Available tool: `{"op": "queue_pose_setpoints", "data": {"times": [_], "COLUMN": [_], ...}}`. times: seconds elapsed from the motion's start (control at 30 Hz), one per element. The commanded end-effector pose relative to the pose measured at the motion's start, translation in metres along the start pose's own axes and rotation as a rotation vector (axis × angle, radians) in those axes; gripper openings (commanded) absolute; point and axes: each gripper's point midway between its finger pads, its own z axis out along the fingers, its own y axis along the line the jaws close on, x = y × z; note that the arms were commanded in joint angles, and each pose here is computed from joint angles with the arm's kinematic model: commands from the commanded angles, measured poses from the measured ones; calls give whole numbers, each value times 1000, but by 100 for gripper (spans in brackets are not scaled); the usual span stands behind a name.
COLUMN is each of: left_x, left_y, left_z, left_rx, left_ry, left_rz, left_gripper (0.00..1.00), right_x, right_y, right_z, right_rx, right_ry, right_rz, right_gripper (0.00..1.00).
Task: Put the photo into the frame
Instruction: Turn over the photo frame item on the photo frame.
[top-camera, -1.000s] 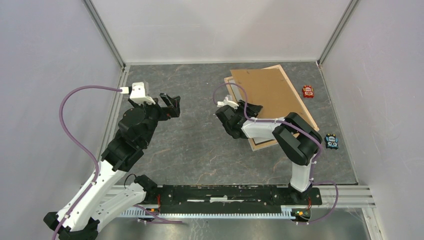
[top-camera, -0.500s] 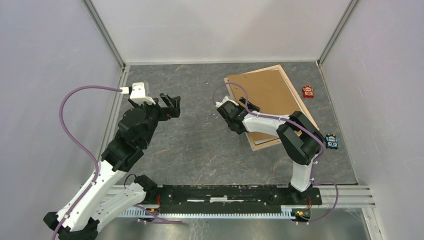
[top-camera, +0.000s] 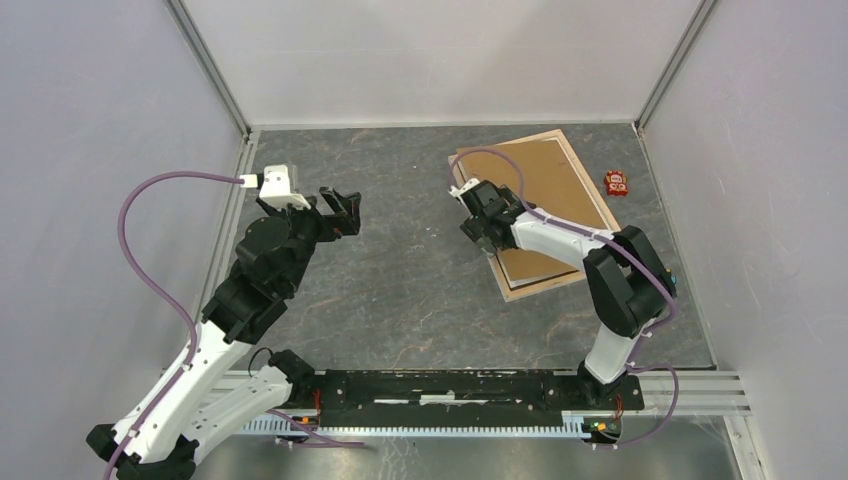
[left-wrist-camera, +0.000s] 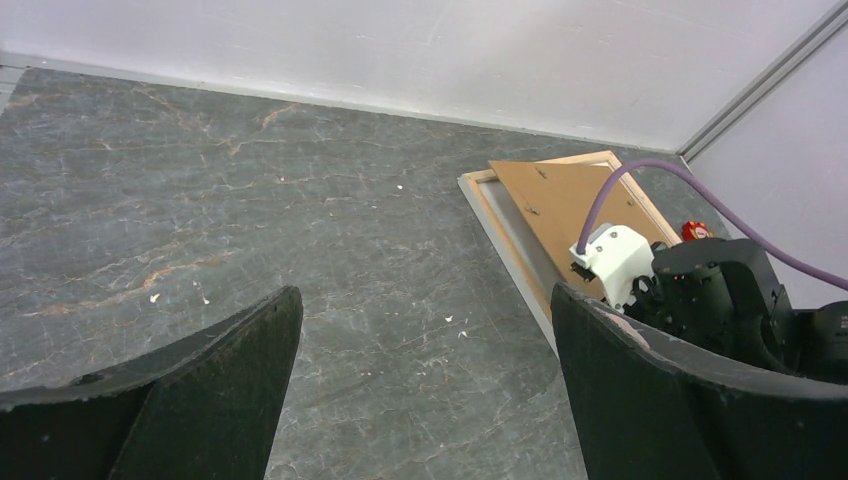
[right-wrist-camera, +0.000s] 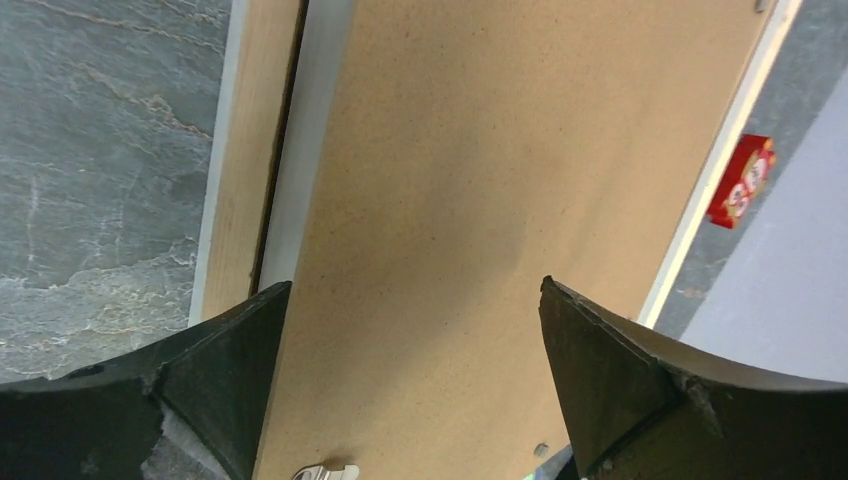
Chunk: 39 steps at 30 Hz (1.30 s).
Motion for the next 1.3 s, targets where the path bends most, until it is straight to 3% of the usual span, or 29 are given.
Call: {"op": "queue_pose_setpoints", "data": {"times": [0.0, 0.23, 0.43, 0.67, 1.27], "left_x": [-8, -7, -5, -3, 0], "left_y": [-1, -2, -2, -3, -4], "left_z": [0, 1, 2, 4, 5], "left_rx": [13, 14, 15, 19, 24], "left_ry": [-35, -31, -26, -17, -10], "left_rz": [44, 44, 47, 50, 53], "left_gripper": [100, 100, 100, 100, 100], "right_x": [-5, 4, -4, -7, -20], "right_y": [-1, -5, 0, 5, 0], "right_z": [1, 10, 7, -2, -25], "right_rx": [-110, -183, -427, -557, -610], "right_ry": [-45, -47, -125, -165, -245], "right_rz": [91, 161, 332, 368, 394], "right_gripper": [98, 98, 98, 98, 98]}}
